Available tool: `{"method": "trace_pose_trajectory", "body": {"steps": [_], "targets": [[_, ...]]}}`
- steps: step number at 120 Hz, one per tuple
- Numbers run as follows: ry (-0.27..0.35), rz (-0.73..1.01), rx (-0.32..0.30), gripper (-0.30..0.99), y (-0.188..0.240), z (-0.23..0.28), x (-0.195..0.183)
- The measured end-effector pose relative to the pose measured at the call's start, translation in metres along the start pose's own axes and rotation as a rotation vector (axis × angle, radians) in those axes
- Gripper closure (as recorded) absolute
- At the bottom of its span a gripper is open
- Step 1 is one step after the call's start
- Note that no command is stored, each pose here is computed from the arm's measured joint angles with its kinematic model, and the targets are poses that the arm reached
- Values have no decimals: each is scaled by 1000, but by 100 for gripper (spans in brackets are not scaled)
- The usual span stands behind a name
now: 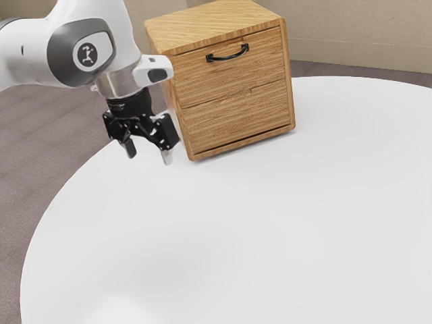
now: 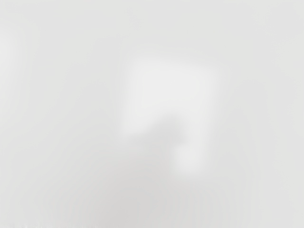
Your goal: Pull the drawer handle with one arm to open the drawer
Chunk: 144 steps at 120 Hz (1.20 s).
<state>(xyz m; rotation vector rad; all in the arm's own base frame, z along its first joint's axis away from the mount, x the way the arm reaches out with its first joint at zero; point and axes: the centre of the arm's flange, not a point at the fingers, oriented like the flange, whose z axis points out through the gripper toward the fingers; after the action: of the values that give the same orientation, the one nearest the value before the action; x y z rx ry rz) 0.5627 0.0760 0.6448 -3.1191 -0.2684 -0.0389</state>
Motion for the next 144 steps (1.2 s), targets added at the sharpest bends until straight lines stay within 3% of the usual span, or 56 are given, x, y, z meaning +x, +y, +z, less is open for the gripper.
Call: {"method": "trace_pose_trajectory", "body": {"steps": [18, 30, 41, 53, 69, 81, 91, 106, 127, 144], "targets": [[-3, 26, -4, 0, 19, 1, -1], [29, 29, -2, 0, 21, -19, -6], [180, 23, 24, 0, 9, -105, -37], [228, 28, 79, 0, 15, -117, -35], [264, 152, 147, 0, 67, -78, 8], [338, 370, 170, 0, 156, -50, 26], [408, 464, 196, 0, 182, -46, 36], [535, 555, 263, 0, 191, -72, 45], [687, 649, 353, 0, 206, -84, 101], [701, 643, 351, 0, 125, -69, 144]]}}
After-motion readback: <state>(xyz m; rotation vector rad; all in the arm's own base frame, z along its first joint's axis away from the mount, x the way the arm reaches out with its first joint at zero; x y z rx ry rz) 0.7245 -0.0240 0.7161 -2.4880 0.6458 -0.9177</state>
